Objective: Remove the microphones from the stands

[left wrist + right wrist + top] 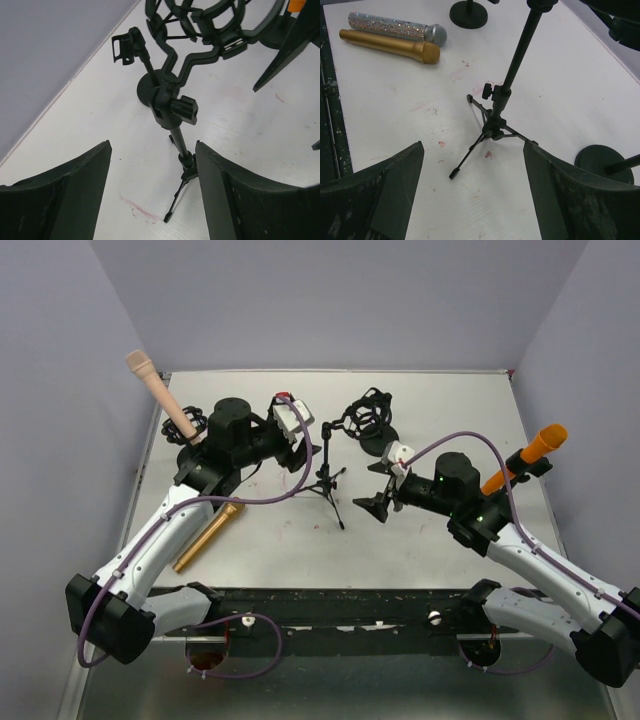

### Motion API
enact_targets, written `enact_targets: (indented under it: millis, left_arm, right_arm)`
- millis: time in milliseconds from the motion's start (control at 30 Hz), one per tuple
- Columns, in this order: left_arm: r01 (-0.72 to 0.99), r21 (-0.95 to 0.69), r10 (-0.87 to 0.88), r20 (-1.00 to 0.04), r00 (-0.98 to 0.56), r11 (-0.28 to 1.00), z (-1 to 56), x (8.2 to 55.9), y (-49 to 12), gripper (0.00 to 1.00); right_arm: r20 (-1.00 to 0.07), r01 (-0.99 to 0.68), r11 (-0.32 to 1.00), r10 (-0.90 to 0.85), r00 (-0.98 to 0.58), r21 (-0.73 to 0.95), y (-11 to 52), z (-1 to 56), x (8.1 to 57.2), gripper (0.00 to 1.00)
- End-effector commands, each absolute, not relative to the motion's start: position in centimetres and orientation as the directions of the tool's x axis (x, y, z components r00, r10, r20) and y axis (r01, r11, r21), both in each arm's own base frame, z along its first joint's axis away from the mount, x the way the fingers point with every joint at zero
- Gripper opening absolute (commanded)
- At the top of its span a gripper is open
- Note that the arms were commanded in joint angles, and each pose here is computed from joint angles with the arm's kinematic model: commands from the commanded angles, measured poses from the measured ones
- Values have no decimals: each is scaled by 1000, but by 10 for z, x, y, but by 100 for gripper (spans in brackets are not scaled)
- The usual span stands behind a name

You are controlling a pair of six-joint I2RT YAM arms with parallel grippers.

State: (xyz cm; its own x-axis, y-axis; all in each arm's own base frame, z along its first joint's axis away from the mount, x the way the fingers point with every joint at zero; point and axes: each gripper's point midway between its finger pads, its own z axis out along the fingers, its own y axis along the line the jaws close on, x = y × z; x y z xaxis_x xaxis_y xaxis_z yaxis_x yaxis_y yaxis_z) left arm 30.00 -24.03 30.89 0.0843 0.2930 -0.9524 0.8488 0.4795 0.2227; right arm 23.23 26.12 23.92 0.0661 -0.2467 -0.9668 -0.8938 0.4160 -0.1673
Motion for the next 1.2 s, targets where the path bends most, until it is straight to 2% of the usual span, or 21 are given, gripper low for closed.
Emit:
enact_targets:
  millis: [0,333,467,533,600,667,767,833,967,1100,1167]
  left_arm:
    - [806,104,197,-980,-16,583,320,316,-245,76]
    - [843,43,165,-985,-55,537,323,319,-280,71]
    - [807,35,174,-981,-85,589,321,331,-279,61]
    - [825,59,205,-976,-70,562,319,330,-281,47]
    - [861,98,238,-971,-27,500,318,327,-286,36]
    - [911,112,221,-975,24,397,323,317,-291,33]
    - [985,87,137,-988,67,151,342,289,-298,30]
    - [998,66,113,-992,64,17,353,274,-300,30]
    - [984,86,95,-990,101,-156,361,258,-301,30]
    - [967,114,111,-984,142,-227,354,253,-301,34]
    - [968,106,143,-980,141,-229,348,254,-301,43]
  right_arm:
    - [-973,-881,443,-221,69,-164,258,245,235,89]
    - [-976,-871,468,-210,56,-151,251,248,239,89]
    - [-976,-864,480,-210,54,-151,249,248,242,89]
    - [-976,-860,488,-210,51,-151,248,249,243,89]
    - [-976,-857,492,-212,53,-154,247,250,244,89]
    - [-976,-856,494,-214,45,-148,245,249,244,89]
    - [-977,-855,503,-211,17,-124,244,249,244,89]
    - [-979,-856,507,-204,-6,-101,244,247,244,89]
    - [-984,-882,464,-179,0,-85,251,247,239,89]
    - [-983,-902,425,-185,-5,-76,256,239,235,89]
    - [-983,-905,420,-185,-6,-73,256,239,236,90]
